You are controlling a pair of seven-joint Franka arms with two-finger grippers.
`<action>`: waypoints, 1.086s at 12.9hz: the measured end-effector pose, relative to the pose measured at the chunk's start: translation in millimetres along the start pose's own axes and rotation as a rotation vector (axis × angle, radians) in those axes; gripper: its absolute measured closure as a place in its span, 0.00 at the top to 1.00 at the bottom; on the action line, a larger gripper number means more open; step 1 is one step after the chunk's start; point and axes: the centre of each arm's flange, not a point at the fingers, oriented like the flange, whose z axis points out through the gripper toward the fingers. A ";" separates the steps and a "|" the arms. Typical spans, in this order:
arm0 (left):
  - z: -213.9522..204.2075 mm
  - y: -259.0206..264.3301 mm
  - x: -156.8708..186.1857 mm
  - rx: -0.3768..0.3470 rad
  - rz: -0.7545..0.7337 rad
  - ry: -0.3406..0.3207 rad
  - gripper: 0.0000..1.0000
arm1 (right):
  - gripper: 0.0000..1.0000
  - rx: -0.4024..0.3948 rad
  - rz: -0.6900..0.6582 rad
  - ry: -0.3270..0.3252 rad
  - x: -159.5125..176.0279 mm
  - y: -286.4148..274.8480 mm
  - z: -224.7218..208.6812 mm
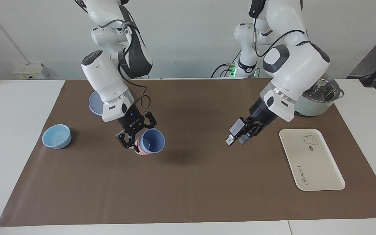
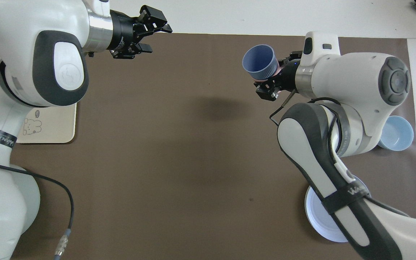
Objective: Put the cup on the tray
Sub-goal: 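Lift the cups with the right gripper while the left gripper reaches over, then grasp the inner blue cup with the left gripper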
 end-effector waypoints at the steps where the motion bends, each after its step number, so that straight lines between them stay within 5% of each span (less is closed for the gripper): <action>1: 13.3 7.6 -2.8 -0.013 -0.005 -0.002 0.81 | 0.85 -0.021 -0.015 -0.018 9.9 -16.8 -1.1; 5: 36.5 43.1 -40.6 -0.054 0.039 -0.053 0.65 | 0.85 -0.054 -0.054 -0.047 28.7 -55.0 1.2; 14: 66.8 49.9 -97.2 0.043 0.137 -0.234 0.65 | 0.85 -0.053 -0.058 -0.047 29.7 -57.9 1.4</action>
